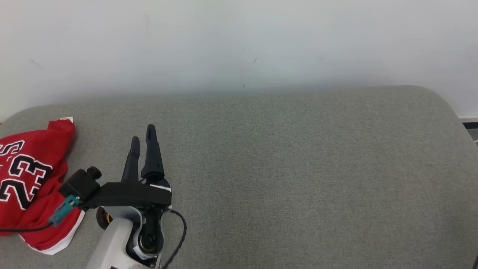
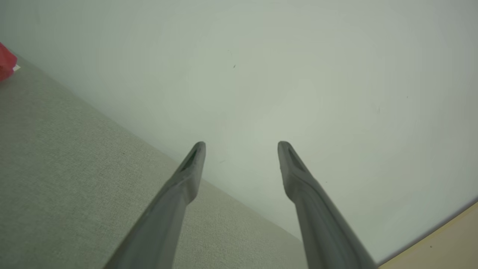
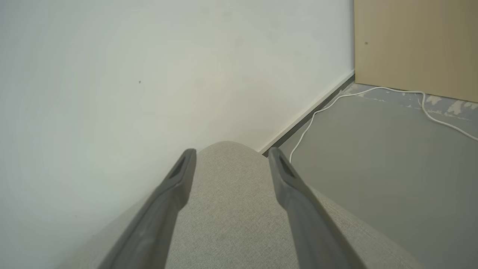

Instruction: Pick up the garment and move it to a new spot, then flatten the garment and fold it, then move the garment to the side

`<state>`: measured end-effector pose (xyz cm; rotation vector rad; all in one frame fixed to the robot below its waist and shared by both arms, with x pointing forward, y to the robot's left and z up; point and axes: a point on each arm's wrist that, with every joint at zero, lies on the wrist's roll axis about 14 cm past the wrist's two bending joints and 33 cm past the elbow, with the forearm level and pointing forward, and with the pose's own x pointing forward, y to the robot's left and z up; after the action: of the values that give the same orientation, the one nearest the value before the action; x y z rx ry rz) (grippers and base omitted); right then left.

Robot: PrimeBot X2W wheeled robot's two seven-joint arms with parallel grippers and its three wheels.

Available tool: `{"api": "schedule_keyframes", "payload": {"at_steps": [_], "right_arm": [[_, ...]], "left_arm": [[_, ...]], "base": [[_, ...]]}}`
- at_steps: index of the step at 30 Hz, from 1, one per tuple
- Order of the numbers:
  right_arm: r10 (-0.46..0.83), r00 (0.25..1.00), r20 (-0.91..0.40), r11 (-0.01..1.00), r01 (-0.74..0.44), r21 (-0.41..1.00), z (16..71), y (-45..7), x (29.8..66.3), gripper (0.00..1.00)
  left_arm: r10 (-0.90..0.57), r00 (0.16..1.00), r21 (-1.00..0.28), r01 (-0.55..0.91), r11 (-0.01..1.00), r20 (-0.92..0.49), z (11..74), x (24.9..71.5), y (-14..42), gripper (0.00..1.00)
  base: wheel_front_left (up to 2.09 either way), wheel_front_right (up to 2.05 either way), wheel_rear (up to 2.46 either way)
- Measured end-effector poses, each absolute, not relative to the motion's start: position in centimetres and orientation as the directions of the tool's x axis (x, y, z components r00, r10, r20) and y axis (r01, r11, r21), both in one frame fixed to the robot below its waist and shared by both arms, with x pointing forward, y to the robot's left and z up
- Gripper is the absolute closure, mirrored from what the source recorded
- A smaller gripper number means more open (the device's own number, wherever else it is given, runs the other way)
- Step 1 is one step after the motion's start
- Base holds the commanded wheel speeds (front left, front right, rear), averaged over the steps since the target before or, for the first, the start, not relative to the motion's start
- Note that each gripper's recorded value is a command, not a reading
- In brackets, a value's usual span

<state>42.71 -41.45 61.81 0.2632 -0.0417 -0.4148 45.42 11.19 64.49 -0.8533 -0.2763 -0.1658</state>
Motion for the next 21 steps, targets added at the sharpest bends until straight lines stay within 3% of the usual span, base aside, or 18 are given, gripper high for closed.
{"api": "schedule_keyframes", "payload": {"at_steps": [13,21], "right_arm": [[-0.242,0.970,0.017,0.970,0.242,0.011,59.9,-35.3,43.5,0.00],[-0.091,0.993,0.074,0.994,0.095,-0.052,60.2,-29.8,44.3,0.00]], "left_arm": [[-0.047,0.956,-0.483,0.188,0.855,0.289,62.1,44.4,12.1,0.00],[-0.052,0.967,-0.437,0.160,0.885,0.249,60.9,44.2,12.4,0.00]], "base": [[0.00,0.00,0.00],[0.00,0.00,0.00]]}}
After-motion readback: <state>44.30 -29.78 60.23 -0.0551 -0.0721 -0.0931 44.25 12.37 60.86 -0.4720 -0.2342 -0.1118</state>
